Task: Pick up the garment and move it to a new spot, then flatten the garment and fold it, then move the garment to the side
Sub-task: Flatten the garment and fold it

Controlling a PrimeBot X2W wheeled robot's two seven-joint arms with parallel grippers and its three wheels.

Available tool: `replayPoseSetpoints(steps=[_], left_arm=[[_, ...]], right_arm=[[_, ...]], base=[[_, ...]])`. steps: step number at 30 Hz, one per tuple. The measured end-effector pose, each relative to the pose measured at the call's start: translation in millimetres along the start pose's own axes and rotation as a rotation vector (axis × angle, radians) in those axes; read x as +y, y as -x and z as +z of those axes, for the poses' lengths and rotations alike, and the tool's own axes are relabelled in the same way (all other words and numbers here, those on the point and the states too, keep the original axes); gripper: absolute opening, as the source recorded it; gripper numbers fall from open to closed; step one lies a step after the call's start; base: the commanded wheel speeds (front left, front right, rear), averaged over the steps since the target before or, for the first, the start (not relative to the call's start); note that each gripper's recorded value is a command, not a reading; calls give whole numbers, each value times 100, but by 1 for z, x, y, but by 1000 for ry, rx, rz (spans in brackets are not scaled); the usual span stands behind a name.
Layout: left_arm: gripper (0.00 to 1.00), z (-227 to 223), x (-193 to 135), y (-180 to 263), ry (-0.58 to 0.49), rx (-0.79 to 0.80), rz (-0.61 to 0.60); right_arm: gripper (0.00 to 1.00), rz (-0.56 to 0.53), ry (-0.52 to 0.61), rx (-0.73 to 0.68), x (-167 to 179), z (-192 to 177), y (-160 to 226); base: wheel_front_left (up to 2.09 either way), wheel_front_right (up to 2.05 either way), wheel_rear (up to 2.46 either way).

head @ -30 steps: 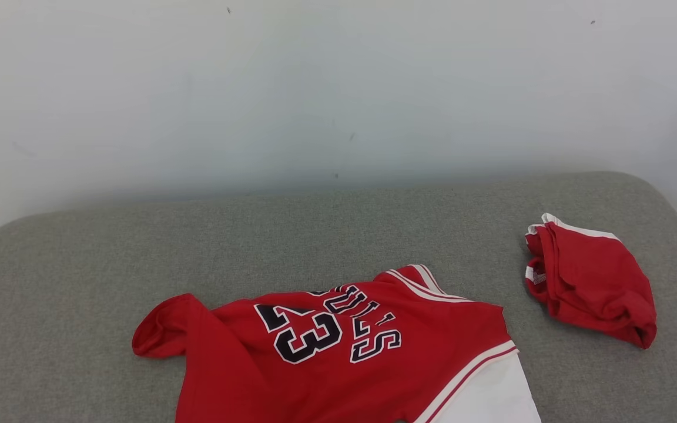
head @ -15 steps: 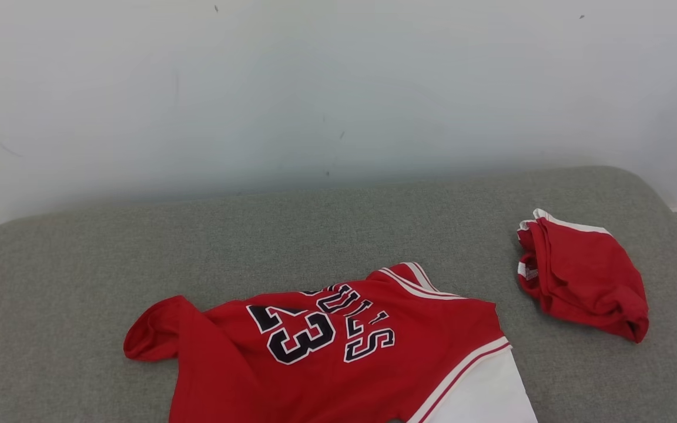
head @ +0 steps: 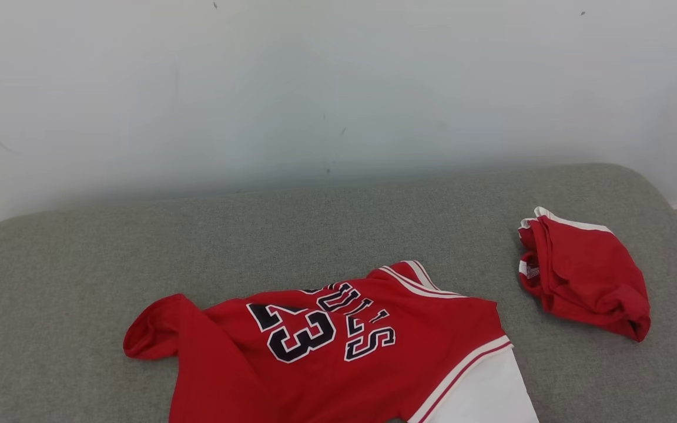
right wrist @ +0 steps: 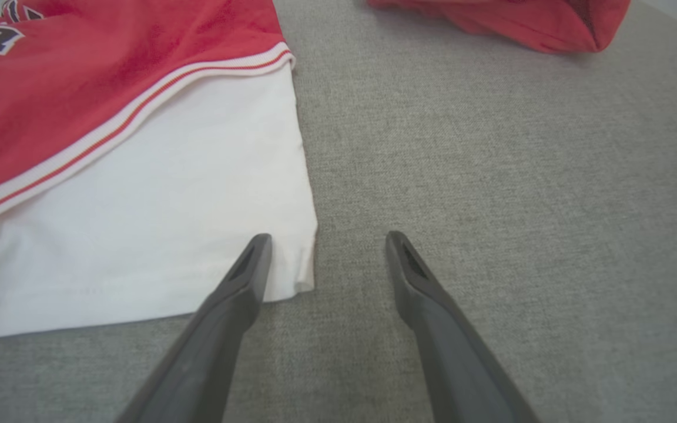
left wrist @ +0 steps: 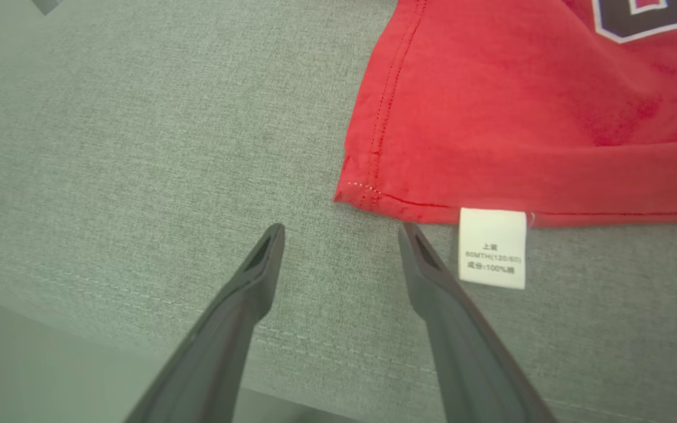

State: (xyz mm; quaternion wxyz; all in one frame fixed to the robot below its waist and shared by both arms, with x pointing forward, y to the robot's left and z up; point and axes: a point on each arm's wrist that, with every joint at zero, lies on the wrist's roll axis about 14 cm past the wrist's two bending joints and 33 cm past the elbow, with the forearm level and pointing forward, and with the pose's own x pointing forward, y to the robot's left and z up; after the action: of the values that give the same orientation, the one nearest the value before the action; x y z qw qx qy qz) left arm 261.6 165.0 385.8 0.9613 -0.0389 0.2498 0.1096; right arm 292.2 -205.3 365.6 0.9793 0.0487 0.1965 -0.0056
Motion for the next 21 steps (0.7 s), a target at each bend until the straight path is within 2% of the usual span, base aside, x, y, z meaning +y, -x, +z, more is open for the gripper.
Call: replayPoseSetpoints(steps=[5,8,12,16,17,19,21], left_arm=[[100,5,-5,1,10,-13,-9],[100,20,-10,1,26,-76,-26],[100,68,-32,10,97,-309,-110],[100,107,-53,30,151,-464,-224],[100,121,-52,34,160,-514,-253],[100,175,-25,26,206,-655,-310],[100,203,-10,29,217,-741,-344]], right_arm=[[100,4,2,-3,1,2,-2],[100,4,0,-45,1,15,-4],[100,3,15,-201,-1,64,-7],[100,41,18,-351,14,111,0],[100,57,26,-367,23,128,-2],[100,105,28,-475,43,174,1],[100,137,2,-504,53,184,4]], base=[[0,0,0],[0,0,0],[0,0,0],[0,0,0],[0,0,0],[0,0,0],[0,0,0]])
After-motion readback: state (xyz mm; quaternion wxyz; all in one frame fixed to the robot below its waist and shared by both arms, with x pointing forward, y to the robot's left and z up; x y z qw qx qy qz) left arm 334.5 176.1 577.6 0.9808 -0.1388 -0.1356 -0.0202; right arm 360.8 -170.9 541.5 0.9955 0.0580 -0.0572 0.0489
